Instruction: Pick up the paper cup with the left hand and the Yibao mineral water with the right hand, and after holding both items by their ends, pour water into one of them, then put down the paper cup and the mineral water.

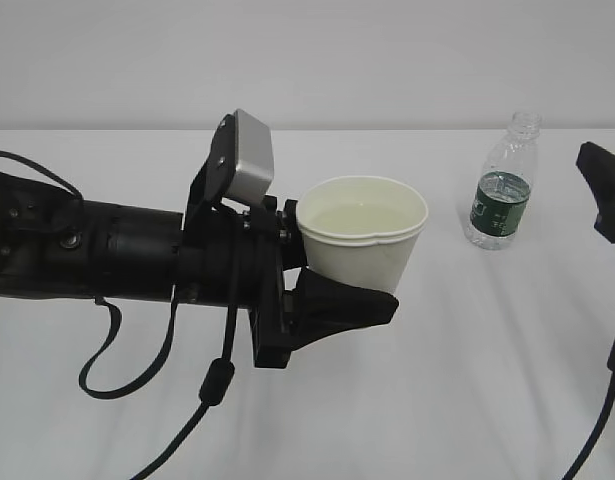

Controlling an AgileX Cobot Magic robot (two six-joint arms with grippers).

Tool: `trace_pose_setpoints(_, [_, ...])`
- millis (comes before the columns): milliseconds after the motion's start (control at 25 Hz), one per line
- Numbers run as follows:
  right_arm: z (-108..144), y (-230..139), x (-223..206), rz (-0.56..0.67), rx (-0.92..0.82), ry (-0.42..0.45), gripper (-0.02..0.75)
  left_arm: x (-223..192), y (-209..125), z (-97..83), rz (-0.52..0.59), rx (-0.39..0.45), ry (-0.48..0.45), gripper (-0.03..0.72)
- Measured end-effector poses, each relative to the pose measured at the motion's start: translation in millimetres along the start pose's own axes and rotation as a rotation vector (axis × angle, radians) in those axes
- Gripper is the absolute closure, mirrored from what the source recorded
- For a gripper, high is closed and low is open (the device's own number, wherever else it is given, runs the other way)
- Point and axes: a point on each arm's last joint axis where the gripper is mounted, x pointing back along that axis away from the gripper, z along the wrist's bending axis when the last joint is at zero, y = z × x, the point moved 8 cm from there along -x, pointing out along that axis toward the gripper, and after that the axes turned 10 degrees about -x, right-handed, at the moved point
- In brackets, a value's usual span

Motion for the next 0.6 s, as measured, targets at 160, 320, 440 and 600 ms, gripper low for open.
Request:
trace_pose_setpoints(160, [0, 13, 10, -0.006, 0.020, -0.012, 0.146, 0, 0, 0.0, 0.000, 0.000, 0.000, 0.231])
trace_pose_setpoints(320, [0, 22, 19, -0.005, 0.032, -0.022, 0.145, 0, 0, -0.2, -0.002, 0.000, -0.001, 0.231])
trace_pose_setpoints(440, [0, 27, 26, -0.004, 0.039, -0.029, 0.145, 0, 0, -0.2, -0.002, 0.000, -0.001, 0.231])
trace_pose_setpoints(600, [0, 32, 34, 0.004, 0.047, -0.039, 0.145, 0, 0, -0.2, -0.002, 0.000, -0.001, 0.231])
